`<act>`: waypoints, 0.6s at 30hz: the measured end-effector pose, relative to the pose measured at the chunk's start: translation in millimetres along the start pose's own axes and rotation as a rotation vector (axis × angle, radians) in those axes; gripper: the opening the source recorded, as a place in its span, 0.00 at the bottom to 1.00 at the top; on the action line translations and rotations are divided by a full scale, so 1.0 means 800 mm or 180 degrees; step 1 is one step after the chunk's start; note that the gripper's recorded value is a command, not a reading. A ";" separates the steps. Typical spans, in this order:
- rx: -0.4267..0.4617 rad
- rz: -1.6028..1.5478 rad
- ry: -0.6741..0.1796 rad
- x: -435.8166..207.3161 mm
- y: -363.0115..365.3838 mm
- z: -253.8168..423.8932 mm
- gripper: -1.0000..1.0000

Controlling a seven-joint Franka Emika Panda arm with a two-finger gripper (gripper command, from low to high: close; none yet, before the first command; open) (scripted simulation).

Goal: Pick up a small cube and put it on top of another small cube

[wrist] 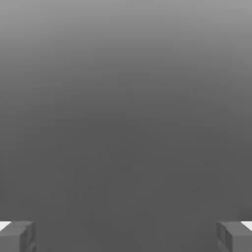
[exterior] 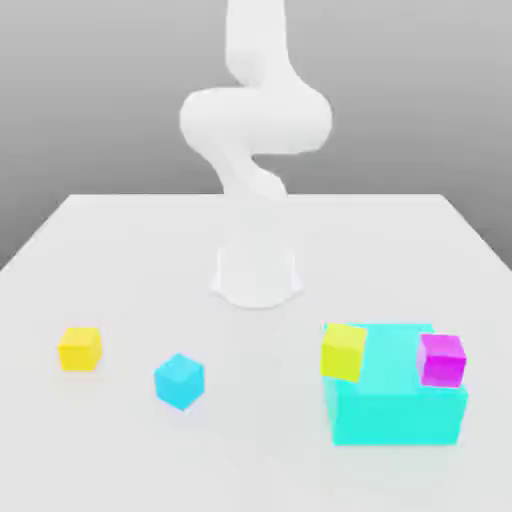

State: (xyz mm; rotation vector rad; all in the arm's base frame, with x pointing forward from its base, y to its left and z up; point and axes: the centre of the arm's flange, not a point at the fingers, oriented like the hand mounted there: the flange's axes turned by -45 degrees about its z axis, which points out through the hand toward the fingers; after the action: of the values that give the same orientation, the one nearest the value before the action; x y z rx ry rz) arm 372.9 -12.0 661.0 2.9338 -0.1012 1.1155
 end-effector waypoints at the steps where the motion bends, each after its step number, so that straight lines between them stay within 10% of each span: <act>1: -0.0041 0.0071 -0.0113 -0.010 0.008 0.032 0.50; 18: -0.0663 0.1544 -0.2115 -0.424 0.140 0.378 0.50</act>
State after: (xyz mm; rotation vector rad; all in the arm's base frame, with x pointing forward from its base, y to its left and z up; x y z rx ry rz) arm 314.1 -111.1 207.1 3.0086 -0.8955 0.0613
